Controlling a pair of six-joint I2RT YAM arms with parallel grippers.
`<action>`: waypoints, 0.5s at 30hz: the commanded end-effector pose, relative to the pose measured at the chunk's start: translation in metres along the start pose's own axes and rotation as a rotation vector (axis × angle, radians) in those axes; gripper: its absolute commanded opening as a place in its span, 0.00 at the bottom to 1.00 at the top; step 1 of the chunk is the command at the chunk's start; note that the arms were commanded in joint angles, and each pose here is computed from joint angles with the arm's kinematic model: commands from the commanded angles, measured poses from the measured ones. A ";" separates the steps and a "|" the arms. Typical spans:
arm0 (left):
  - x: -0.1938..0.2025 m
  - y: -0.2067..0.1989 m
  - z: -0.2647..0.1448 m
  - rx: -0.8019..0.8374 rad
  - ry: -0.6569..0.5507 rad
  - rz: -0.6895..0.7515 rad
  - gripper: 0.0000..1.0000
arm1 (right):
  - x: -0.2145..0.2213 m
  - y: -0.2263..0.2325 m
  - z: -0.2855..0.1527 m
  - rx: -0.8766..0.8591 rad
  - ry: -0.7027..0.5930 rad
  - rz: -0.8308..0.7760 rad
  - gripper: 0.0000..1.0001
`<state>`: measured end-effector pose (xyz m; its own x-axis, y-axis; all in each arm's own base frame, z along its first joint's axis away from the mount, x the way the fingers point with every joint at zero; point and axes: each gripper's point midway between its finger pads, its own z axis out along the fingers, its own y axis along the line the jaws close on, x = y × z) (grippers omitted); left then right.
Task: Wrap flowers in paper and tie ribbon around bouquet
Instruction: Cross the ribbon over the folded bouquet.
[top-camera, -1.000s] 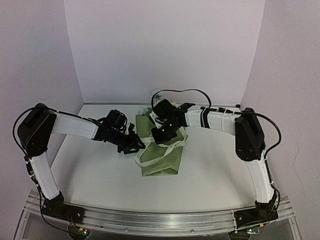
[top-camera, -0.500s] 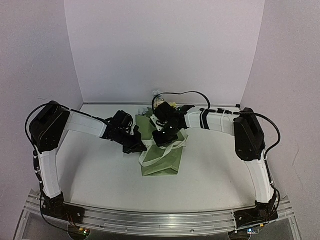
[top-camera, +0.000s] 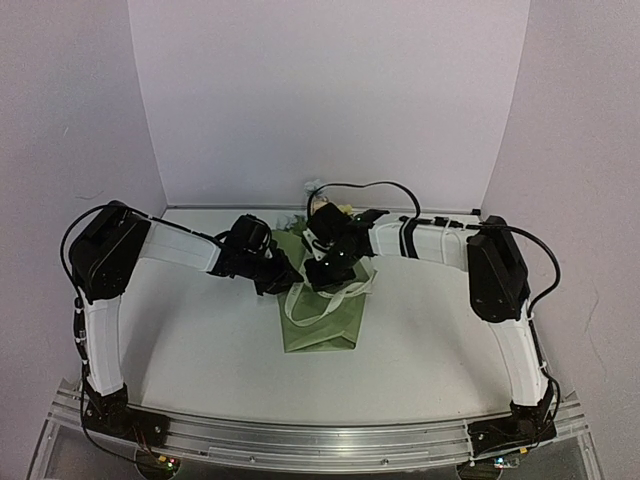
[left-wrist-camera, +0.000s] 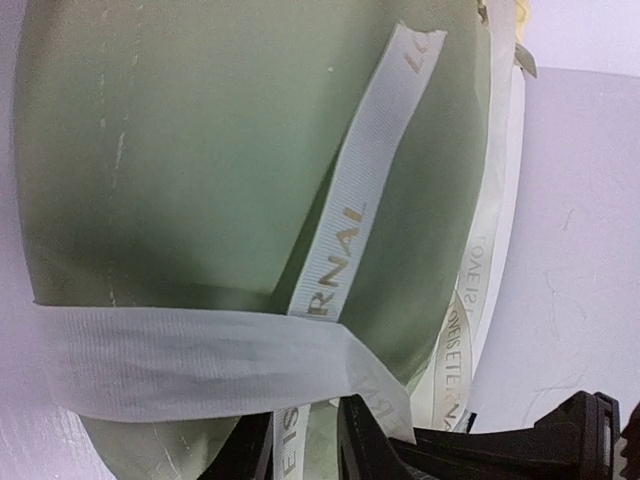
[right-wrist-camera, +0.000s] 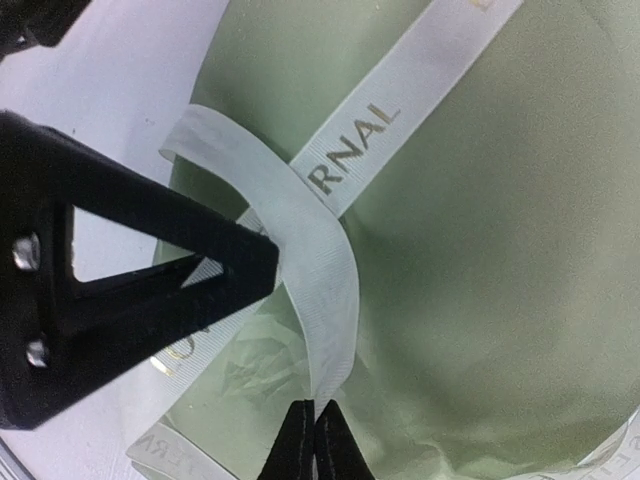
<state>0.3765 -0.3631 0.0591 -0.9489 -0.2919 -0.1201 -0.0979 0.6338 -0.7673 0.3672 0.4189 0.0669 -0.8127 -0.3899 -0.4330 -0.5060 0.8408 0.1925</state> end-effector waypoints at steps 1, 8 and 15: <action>-0.007 -0.018 -0.011 0.048 -0.047 0.021 0.26 | -0.018 -0.004 0.002 0.036 -0.047 0.054 0.03; -0.006 -0.016 -0.009 0.043 -0.041 0.020 0.16 | -0.039 0.003 0.015 0.014 -0.088 0.107 0.05; -0.007 -0.019 -0.017 0.039 -0.051 0.039 0.21 | -0.041 0.000 0.036 0.010 -0.079 0.157 0.05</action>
<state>0.3784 -0.3611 0.0576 -0.9447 -0.3010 -0.1297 -0.0986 0.6383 -0.7635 0.4009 0.4458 0.0546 -0.8437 -0.2741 -0.4615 -0.4138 0.8798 0.2339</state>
